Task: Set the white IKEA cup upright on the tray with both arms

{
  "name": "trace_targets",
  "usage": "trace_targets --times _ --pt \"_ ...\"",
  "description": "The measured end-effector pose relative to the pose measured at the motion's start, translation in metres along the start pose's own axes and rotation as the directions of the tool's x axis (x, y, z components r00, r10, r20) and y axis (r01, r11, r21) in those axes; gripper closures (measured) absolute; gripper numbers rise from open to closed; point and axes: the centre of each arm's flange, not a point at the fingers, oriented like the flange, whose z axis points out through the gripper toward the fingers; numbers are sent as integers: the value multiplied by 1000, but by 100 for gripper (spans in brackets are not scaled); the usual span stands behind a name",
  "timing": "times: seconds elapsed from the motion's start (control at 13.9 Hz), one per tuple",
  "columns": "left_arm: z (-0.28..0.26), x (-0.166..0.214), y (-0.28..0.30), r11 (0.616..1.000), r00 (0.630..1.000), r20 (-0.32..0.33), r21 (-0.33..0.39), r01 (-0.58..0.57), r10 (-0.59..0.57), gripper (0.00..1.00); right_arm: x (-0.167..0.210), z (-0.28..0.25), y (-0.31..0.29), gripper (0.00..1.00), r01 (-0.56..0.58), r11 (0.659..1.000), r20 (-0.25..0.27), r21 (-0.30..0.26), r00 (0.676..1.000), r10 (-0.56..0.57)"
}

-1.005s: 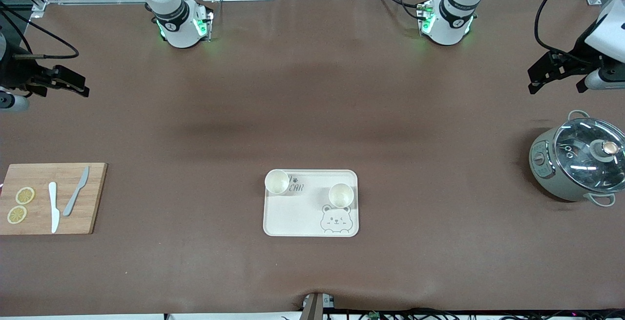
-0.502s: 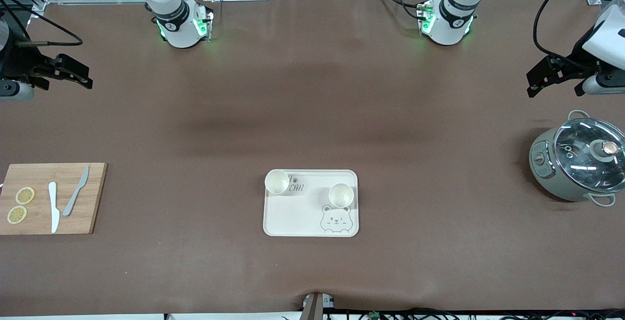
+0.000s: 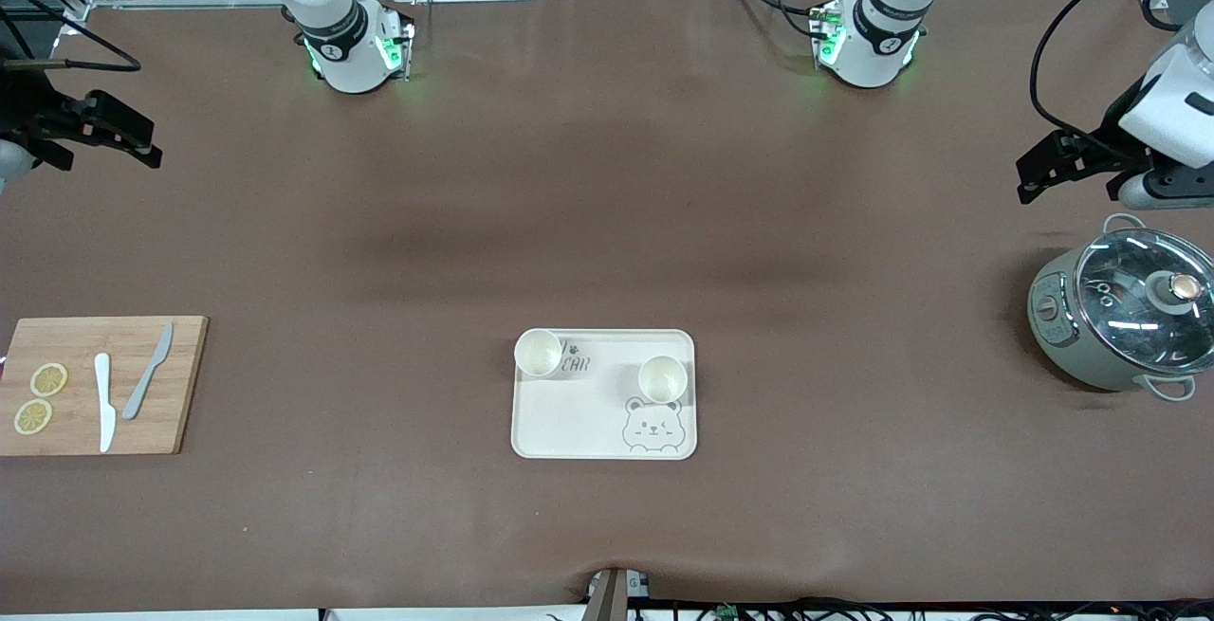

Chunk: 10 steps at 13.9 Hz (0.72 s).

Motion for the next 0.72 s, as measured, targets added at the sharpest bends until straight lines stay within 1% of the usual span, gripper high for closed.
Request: trace_targets --times 0.29,0.72 --pt "-2 0 -1 1000 1000 -4 0 3 -3 0 -1 2 2 0 -3 1000 14 0 1000 3" --pt "-26 1 -12 1000 999 -48 -4 21 -22 0 -3 3 2 0 -3 1000 30 0 1000 3"
